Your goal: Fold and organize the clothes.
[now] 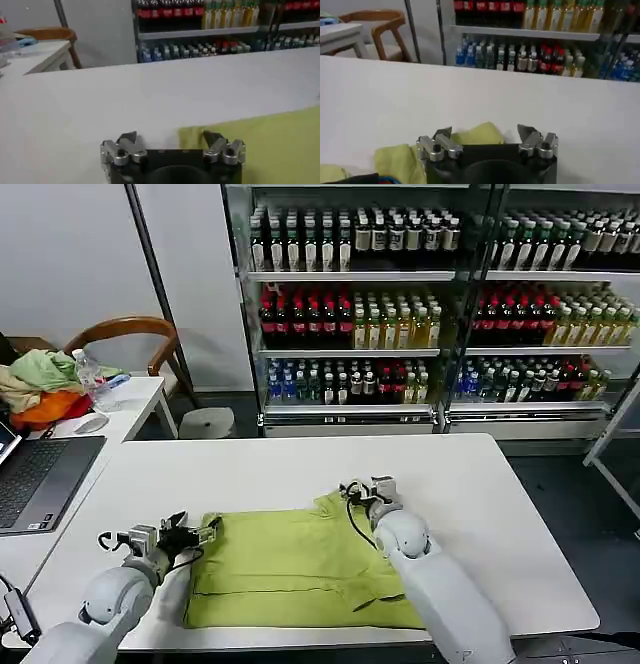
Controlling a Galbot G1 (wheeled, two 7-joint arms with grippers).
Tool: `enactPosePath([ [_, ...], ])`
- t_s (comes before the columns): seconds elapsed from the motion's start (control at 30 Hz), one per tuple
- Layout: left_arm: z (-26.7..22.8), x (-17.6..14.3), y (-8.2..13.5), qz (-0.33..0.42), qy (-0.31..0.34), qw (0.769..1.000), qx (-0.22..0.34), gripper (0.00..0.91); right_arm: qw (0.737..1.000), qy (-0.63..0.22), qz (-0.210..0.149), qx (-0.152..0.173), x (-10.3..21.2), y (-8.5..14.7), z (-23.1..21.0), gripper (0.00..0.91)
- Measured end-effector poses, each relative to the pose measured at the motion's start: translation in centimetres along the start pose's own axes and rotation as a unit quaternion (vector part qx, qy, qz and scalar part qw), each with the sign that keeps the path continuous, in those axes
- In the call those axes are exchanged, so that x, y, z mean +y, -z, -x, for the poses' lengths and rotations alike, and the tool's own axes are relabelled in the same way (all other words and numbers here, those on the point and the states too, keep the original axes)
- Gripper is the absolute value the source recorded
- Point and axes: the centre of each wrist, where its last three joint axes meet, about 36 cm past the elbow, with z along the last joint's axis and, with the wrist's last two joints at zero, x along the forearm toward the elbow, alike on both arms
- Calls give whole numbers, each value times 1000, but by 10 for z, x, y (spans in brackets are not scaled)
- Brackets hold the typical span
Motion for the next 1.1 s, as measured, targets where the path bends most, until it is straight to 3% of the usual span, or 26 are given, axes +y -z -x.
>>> enactPosePath([
  [0.03, 1, 0, 1, -1, 1, 1000, -1, 907, 1000, 0, 1, 1, 0, 0, 1, 887],
  [0.07, 3, 0, 1, -2, 1, 1000, -1, 907, 1000, 0, 2, 2, 1, 0, 2, 81],
  [0.1, 3, 0, 1, -3, 2, 1000, -1, 131, 1000, 0, 2, 3, 1, -1, 2, 0],
  [0.13, 4, 0, 1, -3, 1, 1000, 0, 40, 1000, 0, 4, 4, 1, -1, 3, 0],
  [1.1, 4, -14, -5, -6, -35, 999, -13, 50, 1000, 11, 21, 4, -4, -3, -6, 0],
])
